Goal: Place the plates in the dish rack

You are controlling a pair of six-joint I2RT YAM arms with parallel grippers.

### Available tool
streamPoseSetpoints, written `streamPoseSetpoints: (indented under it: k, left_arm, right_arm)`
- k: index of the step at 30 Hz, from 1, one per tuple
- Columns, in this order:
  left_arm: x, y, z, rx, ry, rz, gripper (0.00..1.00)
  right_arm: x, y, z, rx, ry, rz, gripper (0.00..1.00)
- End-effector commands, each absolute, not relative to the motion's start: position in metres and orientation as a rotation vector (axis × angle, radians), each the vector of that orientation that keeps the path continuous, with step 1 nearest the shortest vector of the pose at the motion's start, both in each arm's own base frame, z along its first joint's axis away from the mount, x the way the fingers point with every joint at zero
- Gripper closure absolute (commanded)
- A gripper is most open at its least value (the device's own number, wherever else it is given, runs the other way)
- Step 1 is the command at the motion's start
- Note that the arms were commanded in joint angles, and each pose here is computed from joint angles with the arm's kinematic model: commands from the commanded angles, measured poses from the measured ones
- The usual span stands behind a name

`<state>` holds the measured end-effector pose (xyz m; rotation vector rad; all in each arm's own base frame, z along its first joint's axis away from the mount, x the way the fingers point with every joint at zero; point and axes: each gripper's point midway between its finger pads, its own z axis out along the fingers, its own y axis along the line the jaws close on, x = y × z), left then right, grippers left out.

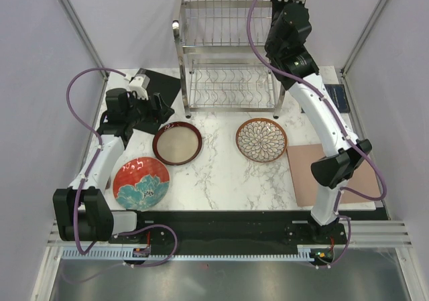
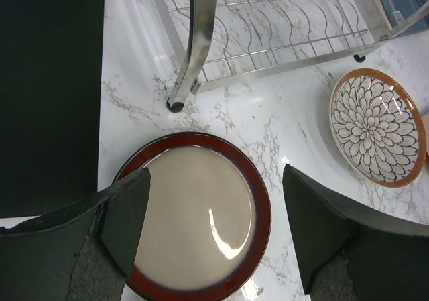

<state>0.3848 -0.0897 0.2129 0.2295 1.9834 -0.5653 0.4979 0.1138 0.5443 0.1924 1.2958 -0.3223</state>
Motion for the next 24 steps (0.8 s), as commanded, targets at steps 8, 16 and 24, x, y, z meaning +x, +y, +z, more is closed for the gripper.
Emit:
streamPoseSetpoints:
  k: [8,16,24]
  left_arm:
    - [0.393,-0.088,0.214,0.184,1.916,-0.563,0.14]
    - [0.396,-0.088,0.204,0.161,1.931,-0.582,0.14]
    - [0.404,-0.090,0.197,0.157,1.933,-0.598,0.14]
  right_arm:
    - [0.489,0.095,0.585,0.308,1.183,-0.340,1.00]
    - [0.509,0.101,0.552,0.268,1.266,-0.390,1.00]
    - [0.532,0.091,0.532,0.282,1.290,-0.436,1.00]
